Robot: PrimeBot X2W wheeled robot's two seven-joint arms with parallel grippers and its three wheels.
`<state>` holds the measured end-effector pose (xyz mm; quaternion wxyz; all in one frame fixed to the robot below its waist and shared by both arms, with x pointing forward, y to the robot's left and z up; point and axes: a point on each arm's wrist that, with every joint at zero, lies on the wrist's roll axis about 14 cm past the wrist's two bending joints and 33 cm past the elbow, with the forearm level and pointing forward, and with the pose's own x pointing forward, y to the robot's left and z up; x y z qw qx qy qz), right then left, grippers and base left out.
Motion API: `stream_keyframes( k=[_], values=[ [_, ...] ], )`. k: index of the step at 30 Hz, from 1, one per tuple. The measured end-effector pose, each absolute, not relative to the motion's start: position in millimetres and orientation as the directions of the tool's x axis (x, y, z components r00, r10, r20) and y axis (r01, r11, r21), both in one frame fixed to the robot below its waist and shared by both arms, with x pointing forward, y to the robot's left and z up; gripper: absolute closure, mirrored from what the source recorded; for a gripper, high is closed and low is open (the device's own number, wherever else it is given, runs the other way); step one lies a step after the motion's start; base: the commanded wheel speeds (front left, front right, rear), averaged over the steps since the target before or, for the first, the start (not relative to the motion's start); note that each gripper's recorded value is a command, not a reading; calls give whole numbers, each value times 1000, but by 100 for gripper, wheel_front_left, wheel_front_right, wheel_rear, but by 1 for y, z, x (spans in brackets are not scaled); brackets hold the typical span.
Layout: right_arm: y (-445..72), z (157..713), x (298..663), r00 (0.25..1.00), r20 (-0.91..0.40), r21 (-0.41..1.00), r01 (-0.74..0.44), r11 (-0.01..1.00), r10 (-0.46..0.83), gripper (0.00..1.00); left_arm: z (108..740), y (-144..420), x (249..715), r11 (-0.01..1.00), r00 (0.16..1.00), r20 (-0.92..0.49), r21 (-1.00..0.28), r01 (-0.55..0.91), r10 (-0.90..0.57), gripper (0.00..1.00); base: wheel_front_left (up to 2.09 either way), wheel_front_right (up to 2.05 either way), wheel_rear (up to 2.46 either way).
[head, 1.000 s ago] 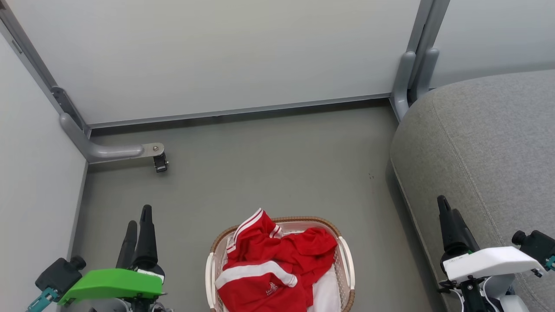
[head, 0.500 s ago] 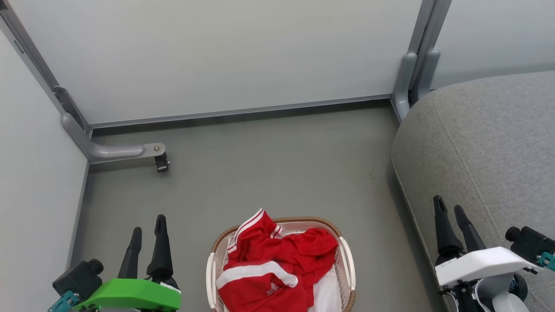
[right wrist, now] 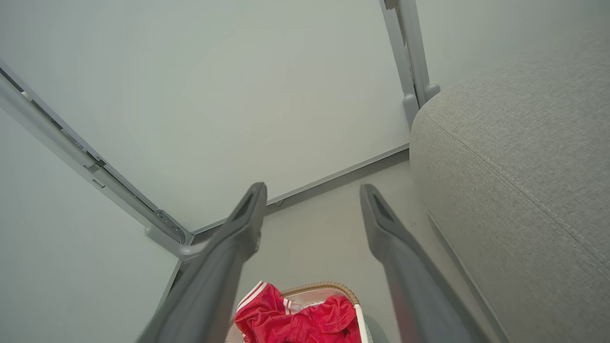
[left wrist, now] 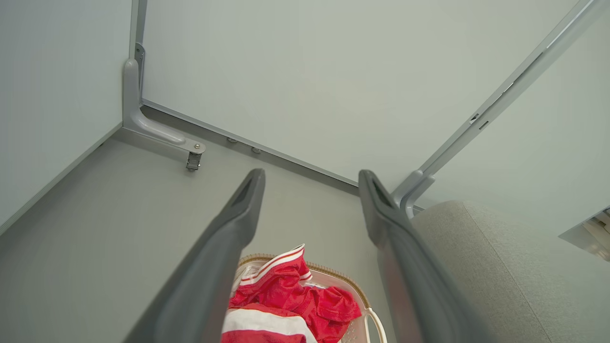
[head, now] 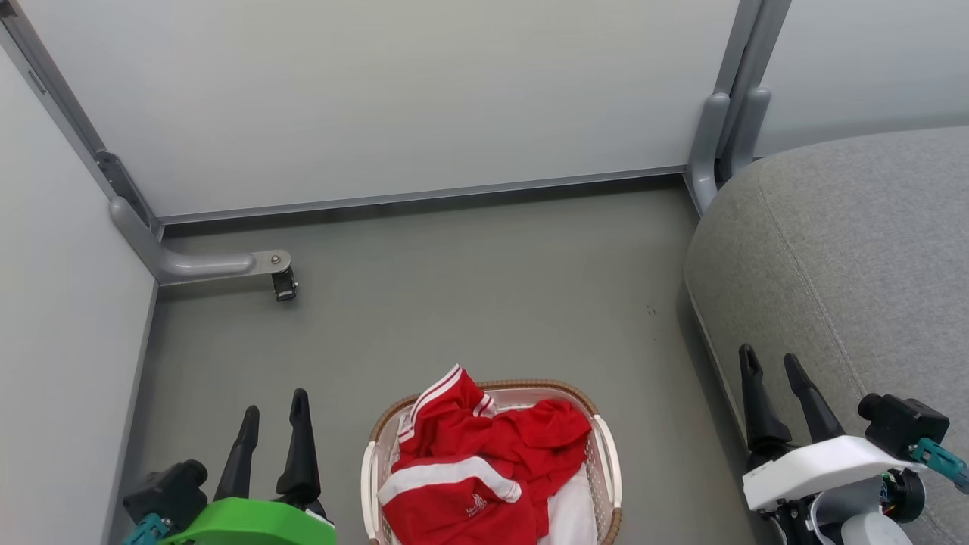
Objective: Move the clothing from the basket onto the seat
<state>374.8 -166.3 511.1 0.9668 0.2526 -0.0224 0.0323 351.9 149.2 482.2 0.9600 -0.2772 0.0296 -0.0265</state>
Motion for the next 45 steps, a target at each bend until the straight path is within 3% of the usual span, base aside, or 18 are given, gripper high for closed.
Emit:
stream_keyframes(
  k=[45],
  values=[
    [-143,509,374,984,89,149,-165,975,153,0,473,128,339,957,991,-25,-264,120,-131,0,0,0,0]
  ],
)
